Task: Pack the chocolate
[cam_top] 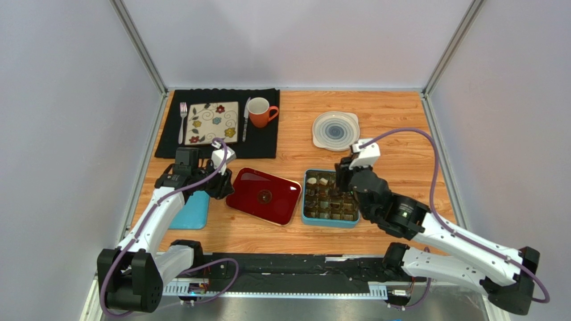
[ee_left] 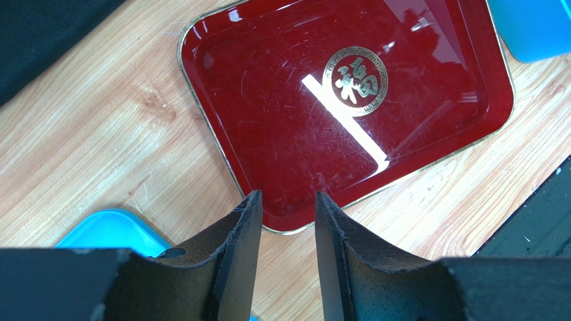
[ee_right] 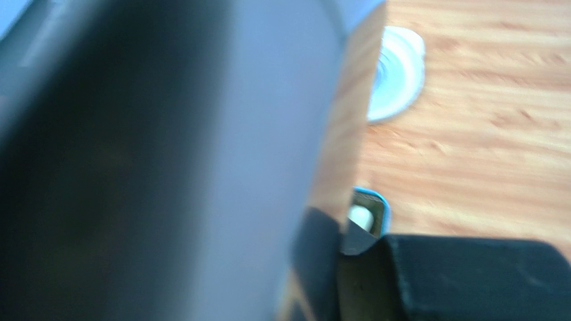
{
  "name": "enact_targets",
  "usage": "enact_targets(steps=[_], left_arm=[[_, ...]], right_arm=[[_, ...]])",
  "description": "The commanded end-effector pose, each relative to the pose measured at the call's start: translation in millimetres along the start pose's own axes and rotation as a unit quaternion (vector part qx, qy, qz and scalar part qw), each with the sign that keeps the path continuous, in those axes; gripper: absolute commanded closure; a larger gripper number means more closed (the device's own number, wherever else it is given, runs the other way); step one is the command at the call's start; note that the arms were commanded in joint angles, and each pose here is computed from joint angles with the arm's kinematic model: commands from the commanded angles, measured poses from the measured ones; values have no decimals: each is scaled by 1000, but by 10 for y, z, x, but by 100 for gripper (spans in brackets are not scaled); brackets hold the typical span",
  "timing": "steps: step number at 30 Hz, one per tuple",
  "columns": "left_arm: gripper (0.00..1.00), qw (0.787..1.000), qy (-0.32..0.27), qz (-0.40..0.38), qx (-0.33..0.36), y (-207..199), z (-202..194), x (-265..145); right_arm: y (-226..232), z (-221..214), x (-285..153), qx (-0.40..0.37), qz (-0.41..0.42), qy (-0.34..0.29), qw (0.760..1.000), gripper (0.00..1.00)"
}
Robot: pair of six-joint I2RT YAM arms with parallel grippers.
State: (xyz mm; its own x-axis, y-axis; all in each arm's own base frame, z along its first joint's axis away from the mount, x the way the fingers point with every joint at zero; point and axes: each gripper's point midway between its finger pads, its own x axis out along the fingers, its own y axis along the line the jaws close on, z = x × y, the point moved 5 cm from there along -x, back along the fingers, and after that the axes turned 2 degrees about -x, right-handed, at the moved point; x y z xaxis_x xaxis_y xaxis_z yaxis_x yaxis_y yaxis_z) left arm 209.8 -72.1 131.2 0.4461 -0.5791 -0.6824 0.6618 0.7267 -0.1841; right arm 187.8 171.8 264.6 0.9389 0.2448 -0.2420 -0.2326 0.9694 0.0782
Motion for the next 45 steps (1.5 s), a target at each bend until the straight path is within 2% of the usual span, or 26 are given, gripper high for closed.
enact_targets(steps=[1,13,18,26,36,40,45], left_arm=[[57,1000,-12,-1,13,9,82,-41],[57,1000,-13,-4,13,-2,93,-54],[58,1000,-12,-5,13,-3,74,-42],[58,1000,-11,-6,12,-7,63,-41],[59,1000,-9,-7,12,-12,42,-42],[59,1000,-8,-7,12,-13,37,-40],[60,1000,-9,-8,14,-24,22,-46]], right_arm=[[-376,-230,-144,16,-65,30,997,76],[-479,-410,-66,4,-113,53,992,74],[-545,-441,-73,7,-127,49,991,66],[-555,-373,-35,11,-133,29,991,63],[-513,-245,26,11,-129,12,991,54],[-542,-194,6,10,-135,6,991,55],[-728,-115,-82,20,-161,11,987,65]])
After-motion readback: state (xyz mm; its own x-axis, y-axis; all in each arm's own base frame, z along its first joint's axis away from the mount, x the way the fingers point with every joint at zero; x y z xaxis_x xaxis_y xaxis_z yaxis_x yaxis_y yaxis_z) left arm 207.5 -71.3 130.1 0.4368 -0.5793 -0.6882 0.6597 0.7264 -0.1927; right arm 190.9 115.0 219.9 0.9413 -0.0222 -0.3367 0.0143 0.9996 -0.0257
